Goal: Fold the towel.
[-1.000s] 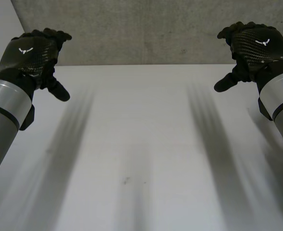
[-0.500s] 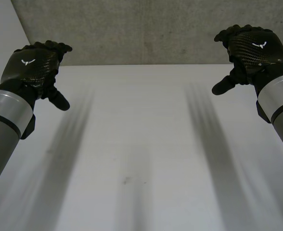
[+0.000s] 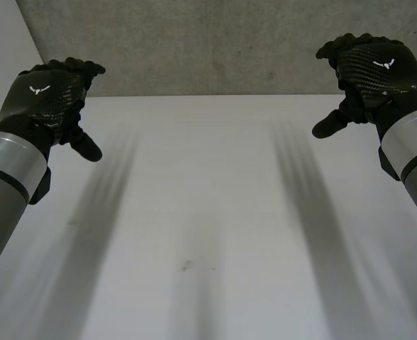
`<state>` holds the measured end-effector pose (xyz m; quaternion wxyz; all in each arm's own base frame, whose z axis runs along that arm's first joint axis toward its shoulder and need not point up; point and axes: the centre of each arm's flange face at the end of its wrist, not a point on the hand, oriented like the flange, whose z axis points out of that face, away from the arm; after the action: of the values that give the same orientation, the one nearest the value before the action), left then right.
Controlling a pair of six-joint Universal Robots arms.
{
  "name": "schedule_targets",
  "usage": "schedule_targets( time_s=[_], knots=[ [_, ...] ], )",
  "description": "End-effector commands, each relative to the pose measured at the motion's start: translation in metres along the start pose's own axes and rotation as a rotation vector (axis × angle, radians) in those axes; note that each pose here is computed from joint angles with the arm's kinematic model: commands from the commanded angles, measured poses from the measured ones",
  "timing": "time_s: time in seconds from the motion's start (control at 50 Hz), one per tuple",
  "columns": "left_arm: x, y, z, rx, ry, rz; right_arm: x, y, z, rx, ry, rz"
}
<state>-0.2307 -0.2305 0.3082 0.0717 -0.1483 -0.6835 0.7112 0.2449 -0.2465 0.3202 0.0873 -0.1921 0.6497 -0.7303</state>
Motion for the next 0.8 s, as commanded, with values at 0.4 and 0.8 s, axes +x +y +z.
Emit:
schedule_targets(
  time_s=[0.4, 0.8],
  knots=[
    [-0.0001, 0.0001, 0.0001, 0.0, 0.0, 0.0, 0.0004, 0.0002, 0.0, 0.0, 0.002, -0.011],
    [0.0034, 0.0055, 0.0024, -0.02, 0.032, 0.008, -0.0033, 0.0064, -0.0024, -0.095, -0.052, -0.09]
  ],
)
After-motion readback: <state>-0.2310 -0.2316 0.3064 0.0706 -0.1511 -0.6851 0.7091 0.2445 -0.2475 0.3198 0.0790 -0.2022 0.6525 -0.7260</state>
